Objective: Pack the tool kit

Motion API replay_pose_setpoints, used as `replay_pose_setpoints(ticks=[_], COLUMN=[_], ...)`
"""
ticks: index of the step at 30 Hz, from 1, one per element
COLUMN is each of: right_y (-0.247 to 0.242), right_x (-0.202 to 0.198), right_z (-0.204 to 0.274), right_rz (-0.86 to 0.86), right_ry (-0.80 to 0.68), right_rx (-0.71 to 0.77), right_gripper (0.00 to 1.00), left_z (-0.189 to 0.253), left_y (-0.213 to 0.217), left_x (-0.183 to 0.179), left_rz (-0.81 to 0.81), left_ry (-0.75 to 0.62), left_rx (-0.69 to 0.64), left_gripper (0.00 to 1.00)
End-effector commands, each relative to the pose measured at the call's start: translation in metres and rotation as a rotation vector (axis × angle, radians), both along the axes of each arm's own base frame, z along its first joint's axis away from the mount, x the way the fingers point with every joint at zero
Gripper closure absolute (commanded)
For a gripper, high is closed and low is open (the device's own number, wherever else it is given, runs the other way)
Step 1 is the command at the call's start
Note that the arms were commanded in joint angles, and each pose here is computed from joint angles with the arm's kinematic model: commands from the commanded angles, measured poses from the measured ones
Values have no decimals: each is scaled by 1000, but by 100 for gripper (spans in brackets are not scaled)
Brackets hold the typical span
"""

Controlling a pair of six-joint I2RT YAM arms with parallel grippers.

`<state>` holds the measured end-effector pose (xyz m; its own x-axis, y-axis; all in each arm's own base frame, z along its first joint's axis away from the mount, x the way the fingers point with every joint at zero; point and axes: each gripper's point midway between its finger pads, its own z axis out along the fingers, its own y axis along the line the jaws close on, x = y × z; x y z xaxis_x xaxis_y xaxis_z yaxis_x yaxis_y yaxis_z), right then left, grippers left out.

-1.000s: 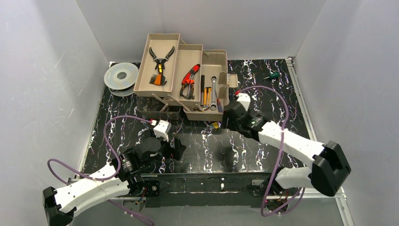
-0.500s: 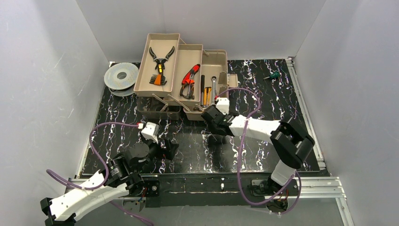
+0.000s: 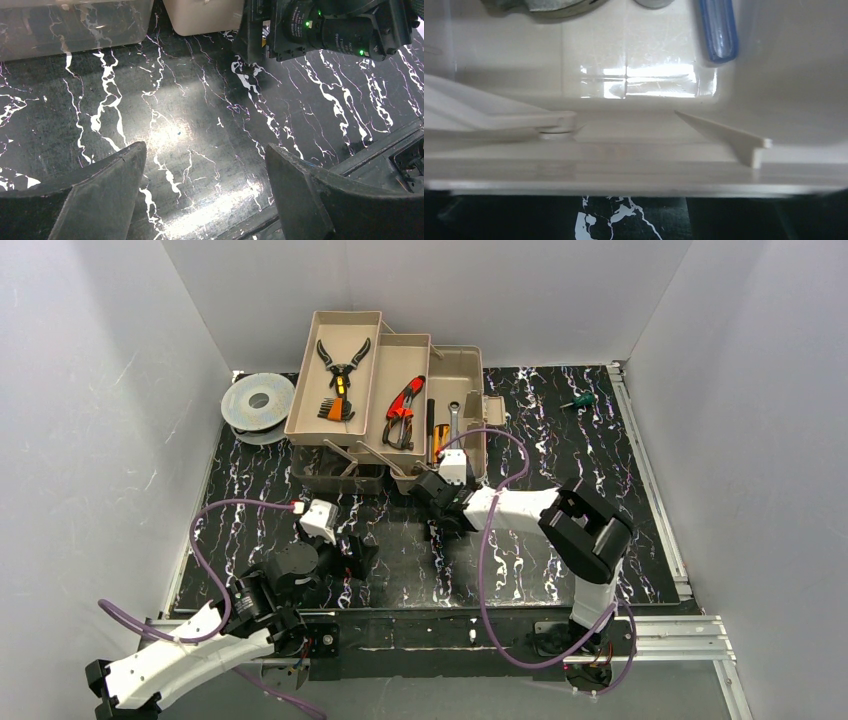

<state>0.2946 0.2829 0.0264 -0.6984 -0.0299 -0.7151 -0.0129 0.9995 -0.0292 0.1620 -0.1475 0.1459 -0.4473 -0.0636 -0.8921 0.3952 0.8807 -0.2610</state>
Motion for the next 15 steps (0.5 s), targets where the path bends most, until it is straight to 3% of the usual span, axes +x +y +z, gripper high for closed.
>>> replay_pose_setpoints(ticks=[1, 8, 15], right_y=[-68, -130, -154], right_x=[-3, -18, -12], right_z=[-25, -19, -9], right_rz=[-189, -345, -395], right_ry=[54, 68, 85], right_rx=[-84, -20, 85], right_gripper=[26, 26, 26], left_z=[6, 5, 5], left_y=[7, 4, 1], left_x=[2, 3, 4], left_rz=[29, 22, 17], left_ry=[-18, -14, -6], left_rx=[4, 10, 11], left_gripper=[12, 12, 12])
